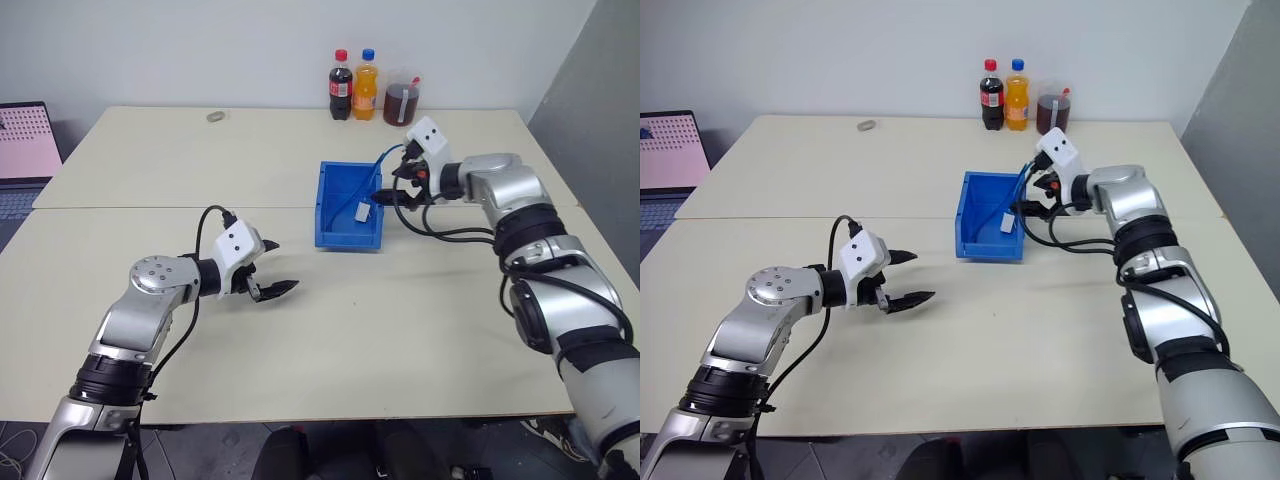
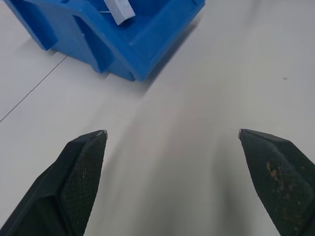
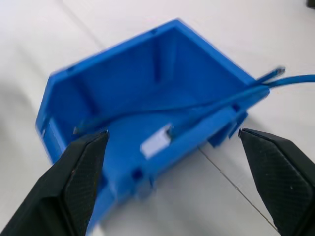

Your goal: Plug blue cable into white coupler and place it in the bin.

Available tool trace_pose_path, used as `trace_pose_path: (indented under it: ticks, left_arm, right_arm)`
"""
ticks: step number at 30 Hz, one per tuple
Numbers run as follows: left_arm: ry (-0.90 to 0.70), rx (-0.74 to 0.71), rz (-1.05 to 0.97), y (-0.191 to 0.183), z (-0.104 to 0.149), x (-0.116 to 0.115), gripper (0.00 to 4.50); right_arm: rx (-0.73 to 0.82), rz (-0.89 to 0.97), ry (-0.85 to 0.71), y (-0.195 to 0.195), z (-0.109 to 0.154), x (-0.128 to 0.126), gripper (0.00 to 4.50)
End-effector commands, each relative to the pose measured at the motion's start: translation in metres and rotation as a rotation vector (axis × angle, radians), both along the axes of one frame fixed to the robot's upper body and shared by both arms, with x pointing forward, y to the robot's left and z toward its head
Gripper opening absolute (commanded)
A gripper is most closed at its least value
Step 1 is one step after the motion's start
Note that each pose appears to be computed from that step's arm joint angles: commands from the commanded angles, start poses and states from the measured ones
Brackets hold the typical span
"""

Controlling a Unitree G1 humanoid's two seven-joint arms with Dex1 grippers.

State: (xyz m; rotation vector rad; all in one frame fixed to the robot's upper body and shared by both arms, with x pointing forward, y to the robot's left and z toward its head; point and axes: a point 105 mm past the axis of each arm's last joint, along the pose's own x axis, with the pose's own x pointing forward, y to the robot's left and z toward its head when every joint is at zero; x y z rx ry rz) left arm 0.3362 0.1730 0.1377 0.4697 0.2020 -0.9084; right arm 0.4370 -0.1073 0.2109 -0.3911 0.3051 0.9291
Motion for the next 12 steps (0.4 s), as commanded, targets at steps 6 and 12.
trace_pose_path:
  ticks: [6,12]
  left_arm:
    - [-0.090,-0.118,0.229,0.055,0.054,0.002,4.50]
    - [-0.104,-0.091,0.258,0.067,0.068,0.004,4.50]
  right_arm:
    - [0.052,0.065,-0.085,-0.055,0.026,-0.079,4.48]
    - [0.176,-0.019,-0.091,-0.062,0.036,-0.097,4.48]
